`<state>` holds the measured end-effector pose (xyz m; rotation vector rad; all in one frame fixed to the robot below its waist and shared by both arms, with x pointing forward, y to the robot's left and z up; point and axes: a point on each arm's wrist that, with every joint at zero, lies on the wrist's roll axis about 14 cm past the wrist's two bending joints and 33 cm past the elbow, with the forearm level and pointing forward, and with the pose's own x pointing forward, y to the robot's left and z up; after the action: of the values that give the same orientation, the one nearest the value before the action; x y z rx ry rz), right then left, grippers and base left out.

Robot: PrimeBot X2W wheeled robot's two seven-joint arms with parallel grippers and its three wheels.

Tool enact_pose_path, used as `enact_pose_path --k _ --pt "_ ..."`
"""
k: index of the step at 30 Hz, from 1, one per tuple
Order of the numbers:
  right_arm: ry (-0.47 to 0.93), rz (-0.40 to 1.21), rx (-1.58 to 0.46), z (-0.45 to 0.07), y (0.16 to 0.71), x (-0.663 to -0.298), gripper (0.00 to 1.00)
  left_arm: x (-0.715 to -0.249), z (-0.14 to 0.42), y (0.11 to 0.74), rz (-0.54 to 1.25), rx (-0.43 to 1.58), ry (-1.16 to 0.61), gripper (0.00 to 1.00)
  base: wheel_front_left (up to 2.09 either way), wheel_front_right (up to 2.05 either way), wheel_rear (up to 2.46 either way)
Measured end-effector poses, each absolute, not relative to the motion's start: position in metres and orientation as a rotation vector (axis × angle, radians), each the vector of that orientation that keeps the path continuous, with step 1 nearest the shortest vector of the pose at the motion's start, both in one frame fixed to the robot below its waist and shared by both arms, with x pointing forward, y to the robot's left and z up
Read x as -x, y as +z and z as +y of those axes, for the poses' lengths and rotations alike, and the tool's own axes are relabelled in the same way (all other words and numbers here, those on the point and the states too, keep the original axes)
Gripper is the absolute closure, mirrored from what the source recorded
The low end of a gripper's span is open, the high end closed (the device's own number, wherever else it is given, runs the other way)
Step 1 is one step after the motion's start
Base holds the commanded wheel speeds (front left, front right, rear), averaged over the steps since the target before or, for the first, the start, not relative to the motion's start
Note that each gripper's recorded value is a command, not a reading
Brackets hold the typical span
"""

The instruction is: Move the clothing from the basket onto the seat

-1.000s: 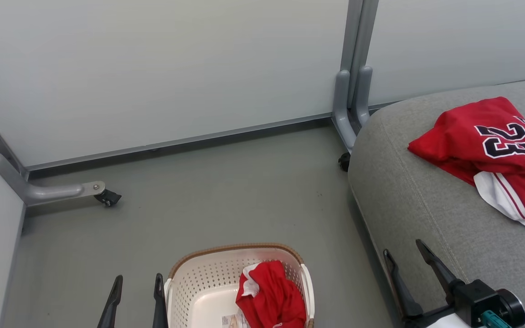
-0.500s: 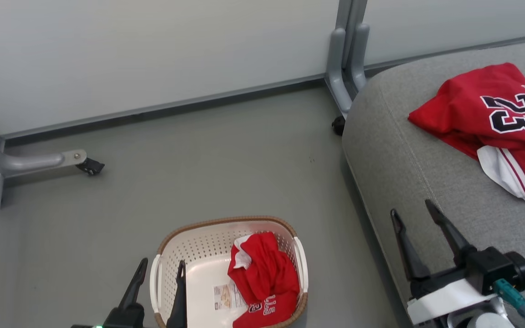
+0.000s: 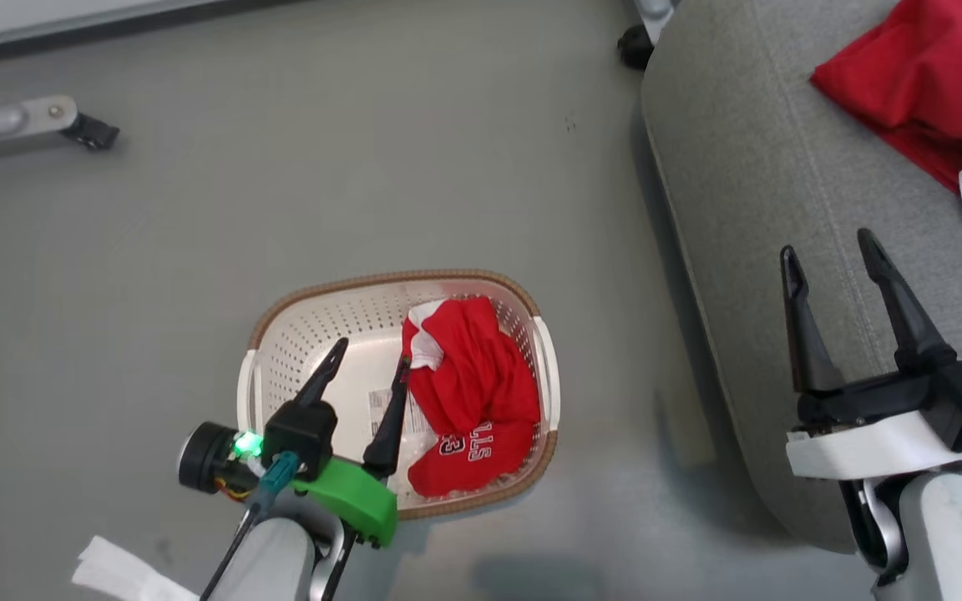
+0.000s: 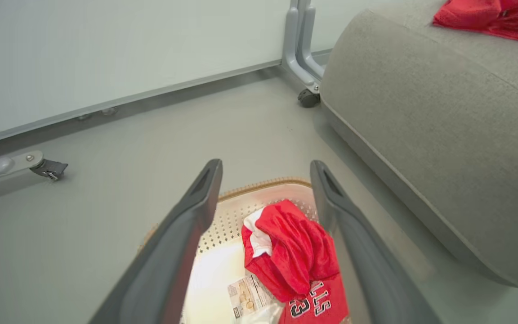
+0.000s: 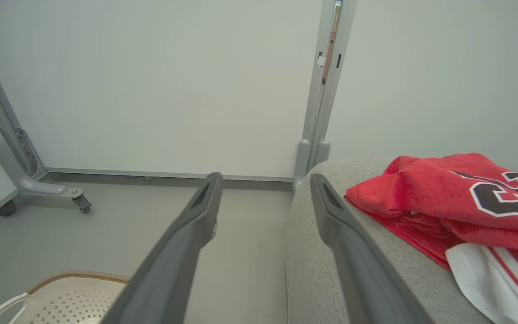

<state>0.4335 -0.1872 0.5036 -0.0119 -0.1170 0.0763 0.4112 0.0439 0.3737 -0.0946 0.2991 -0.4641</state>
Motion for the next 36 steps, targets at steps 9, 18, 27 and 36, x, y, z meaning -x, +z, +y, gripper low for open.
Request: enact_pose_path --k 9,18,27,36 --pt "0.112 -0.082 0.072 -0.18 0.469 -0.477 0.0 -0.417 0.005 0.281 0.574 0.115 -0.614 0.0 0.0 0.0 0.0" --pt "0.182 -0.047 0.114 -0.162 0.428 -0.507 0.0 -0.438 -0.006 0.206 0.826 0.158 -0.632 0.0 0.0 0.0 0.0" --pt "0.153 0.0 0.106 -0.17 0.39 -0.519 0.0 -0.441 -0.014 0.15 1.006 0.193 -0.631 0.0 0.0 0.0 0.0" --pt "0.142 0.026 0.111 -0.175 0.36 -0.527 0.0 -0.447 -0.019 0.103 1.087 0.198 -0.641 0.0 0.0 0.0 0.0"
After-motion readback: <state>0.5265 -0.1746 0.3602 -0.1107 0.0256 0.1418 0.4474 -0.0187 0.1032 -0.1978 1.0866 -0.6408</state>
